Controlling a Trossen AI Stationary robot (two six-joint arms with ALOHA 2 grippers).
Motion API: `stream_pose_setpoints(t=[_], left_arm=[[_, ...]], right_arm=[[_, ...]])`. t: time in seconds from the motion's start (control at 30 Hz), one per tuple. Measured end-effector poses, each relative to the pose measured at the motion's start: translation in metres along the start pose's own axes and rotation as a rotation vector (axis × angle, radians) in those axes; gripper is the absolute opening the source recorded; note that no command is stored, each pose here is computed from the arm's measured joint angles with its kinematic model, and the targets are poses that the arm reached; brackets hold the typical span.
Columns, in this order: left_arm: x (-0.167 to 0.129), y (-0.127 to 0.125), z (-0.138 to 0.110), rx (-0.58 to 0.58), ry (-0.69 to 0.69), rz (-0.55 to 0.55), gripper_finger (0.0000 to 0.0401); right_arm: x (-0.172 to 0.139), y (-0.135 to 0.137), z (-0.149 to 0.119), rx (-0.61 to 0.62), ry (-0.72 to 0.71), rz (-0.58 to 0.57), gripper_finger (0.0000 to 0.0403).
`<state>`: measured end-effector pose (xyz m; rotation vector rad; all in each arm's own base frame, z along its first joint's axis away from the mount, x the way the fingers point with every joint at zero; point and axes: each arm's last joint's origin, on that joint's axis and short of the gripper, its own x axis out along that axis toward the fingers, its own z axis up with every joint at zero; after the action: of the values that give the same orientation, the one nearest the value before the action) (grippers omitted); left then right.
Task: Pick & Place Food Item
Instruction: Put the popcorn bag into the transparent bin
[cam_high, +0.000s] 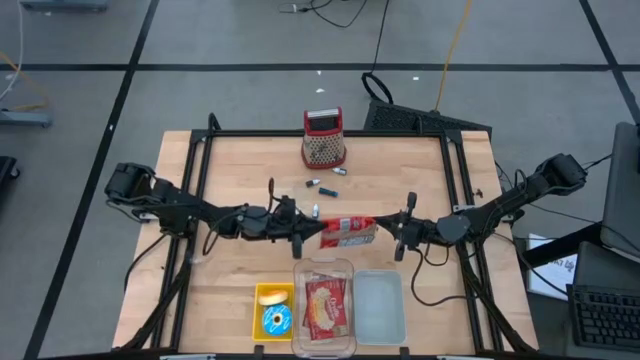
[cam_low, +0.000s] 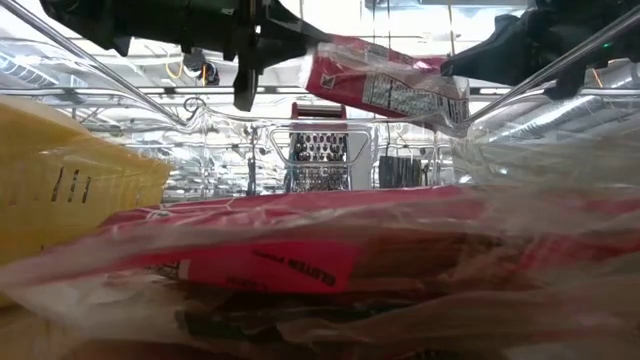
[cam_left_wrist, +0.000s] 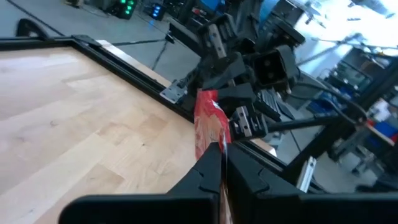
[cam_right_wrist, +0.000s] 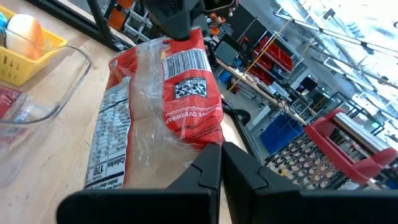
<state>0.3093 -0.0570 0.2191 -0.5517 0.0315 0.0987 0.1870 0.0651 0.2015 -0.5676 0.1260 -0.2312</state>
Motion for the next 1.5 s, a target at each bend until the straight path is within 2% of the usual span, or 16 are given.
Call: stream_pose_setpoints(t=[0.13, 0.27, 0.5, 0.63, 0.87, 1.03, 1.17, 1.5], left_arm=[[-0.007, -0.006, 0.010, 0.014, 0.021, -0.047, 0.0002], [-0.023, -0.018, 0.020, 0.052, 0.095, -0.045, 0.0001], [-0.039, -0.061, 0.045, 0.157, 0.295, 0.019, 0.0001], [-0.038, -0.094, 0.056, 0.198, 0.355, -0.010, 0.0001], [-0.031, -0.140, 0.075, 0.299, 0.497, -0.009, 0.0000], [-0.019, -0.154, 0.076, 0.325, 0.591, -0.005, 0.0000], [-0.010, -0.159, 0.071, 0.316, 0.637, -0.043, 0.0000], [0.007, -0.149, 0.046, 0.310, 0.777, -0.043, 0.0000]], right_arm=[[0.000, -0.001, 0.002, 0.083, -0.020, -0.008, 0.0013], [0.000, -0.004, 0.005, 0.172, -0.043, -0.029, 0.0033], [-0.002, -0.014, 0.007, 0.404, -0.042, -0.157, 0.0091], [-0.001, -0.019, 0.007, 0.482, -0.053, -0.171, 0.0120], [0.000, -0.018, 0.004, 0.465, -0.030, -0.165, 0.0144], [0.000, -0.018, 0.004, 0.465, -0.030, -0.165, 0.0144], [0.000, -0.018, 0.004, 0.461, -0.025, -0.163, 0.0142], [0.000, -0.017, 0.003, 0.450, -0.015, -0.160, 0.0144]])
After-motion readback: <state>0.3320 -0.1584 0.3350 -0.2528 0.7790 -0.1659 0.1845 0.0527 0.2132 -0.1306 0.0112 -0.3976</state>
